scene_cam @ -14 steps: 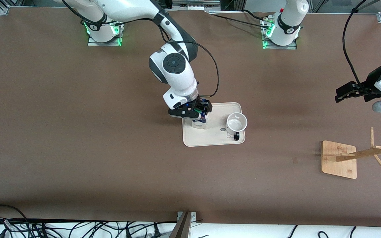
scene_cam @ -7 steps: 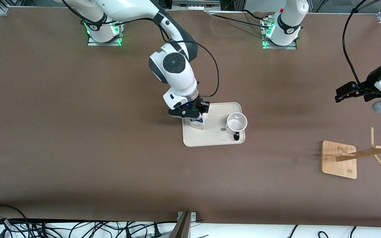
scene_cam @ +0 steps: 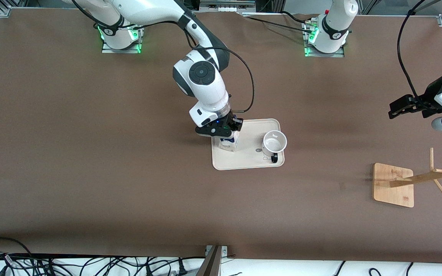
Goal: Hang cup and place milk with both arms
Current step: 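Lift the milk carton and carry it away from the tray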
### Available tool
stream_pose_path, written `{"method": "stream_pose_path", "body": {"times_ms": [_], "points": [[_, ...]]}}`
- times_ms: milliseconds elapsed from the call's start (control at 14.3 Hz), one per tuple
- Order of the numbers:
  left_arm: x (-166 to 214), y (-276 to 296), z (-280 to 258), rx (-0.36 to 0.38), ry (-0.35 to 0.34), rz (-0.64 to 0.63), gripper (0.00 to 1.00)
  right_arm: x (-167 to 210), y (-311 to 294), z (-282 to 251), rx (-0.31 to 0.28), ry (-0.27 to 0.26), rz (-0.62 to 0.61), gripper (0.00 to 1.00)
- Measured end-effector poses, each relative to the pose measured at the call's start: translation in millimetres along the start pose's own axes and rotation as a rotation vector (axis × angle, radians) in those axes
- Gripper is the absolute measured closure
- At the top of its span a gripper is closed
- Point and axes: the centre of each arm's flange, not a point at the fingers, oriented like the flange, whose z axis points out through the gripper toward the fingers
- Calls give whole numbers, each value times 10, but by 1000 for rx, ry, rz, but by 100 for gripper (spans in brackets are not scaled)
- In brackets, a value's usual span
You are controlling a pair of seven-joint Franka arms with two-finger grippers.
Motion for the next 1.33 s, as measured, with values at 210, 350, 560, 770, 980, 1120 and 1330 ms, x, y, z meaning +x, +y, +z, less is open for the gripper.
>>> {"method": "stream_pose_path", "body": {"times_ms": [210, 350, 560, 770, 980, 1120, 1330], "points": [[0, 0, 0, 0, 0, 0, 0, -21, -34, -21, 5, 1, -5, 69], [0, 2, 0, 0, 0, 0, 0, -27, -114, -150, 26, 14, -11, 69], [0, 3, 0, 0, 0, 1, 0, 24, -150, -652, 25, 23, -11, 69], [0, 4, 0, 0, 0, 1, 0, 334, 121, -1386, -41, 29, 29, 68], [0, 10, -1, 0, 0, 2, 0, 883, 642, -2372, -100, 6, -48, 68], [-1, 12, -1, 0, 0, 2, 0, 1228, 1122, -2773, -137, -31, -129, 68], [-1, 13, -1, 0, 0, 2, 0, 1663, 1883, -2973, -182, -108, -212, 68]]}}
